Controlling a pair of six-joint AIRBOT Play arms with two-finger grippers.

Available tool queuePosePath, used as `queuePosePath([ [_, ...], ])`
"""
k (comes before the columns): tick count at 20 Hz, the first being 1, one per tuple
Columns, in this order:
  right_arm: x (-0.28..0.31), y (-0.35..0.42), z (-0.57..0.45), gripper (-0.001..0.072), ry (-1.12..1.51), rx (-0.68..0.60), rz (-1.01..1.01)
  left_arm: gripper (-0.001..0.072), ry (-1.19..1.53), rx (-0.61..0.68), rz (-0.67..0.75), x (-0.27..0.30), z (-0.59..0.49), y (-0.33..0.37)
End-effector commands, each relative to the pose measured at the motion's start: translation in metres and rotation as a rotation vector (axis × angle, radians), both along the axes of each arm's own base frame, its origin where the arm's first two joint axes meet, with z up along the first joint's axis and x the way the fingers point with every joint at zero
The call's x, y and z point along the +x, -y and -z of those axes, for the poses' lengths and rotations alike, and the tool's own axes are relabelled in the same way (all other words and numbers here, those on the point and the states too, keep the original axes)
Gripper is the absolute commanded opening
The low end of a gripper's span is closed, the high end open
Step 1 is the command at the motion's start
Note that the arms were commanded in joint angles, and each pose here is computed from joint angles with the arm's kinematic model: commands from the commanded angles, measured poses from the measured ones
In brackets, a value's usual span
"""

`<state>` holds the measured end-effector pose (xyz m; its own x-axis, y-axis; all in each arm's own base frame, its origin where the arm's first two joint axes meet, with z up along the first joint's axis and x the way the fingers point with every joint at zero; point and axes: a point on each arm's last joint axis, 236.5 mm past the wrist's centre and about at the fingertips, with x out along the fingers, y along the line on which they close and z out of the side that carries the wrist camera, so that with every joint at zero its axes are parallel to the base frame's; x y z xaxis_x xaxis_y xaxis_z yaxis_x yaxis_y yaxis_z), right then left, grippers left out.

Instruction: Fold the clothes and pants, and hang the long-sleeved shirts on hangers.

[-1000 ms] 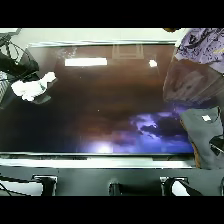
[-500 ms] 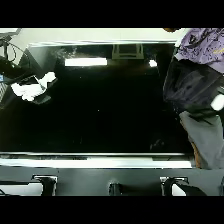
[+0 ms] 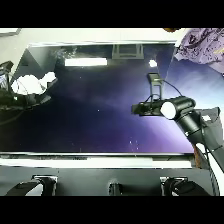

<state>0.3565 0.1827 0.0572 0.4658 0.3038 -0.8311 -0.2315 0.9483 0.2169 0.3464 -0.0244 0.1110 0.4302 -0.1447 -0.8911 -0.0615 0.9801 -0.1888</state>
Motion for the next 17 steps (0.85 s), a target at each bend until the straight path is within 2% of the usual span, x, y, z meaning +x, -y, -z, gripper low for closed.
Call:
queuePosePath([
  [1, -0.0045, -0.0226, -0.0050, 0.0032, 0.053, -0.016, -0.102, 0.0020, 0.042, 0.010, -0.001, -0.0168, 0.0040, -0.0006],
  [5, 0.0011, -0.0126, -0.0044, 0.0031, 0.080, -0.072, -0.106, 0.0021, 0.033, 0.007, 0.001, -0.0180, 0.0057, 0.0000],
  [17, 0.0009, -0.0128, -0.0044, 0.0031, 0.079, -0.071, -0.106, 0.0021, 0.032, 0.007, 0.001, -0.0181, 0.0058, 0.0001],
])
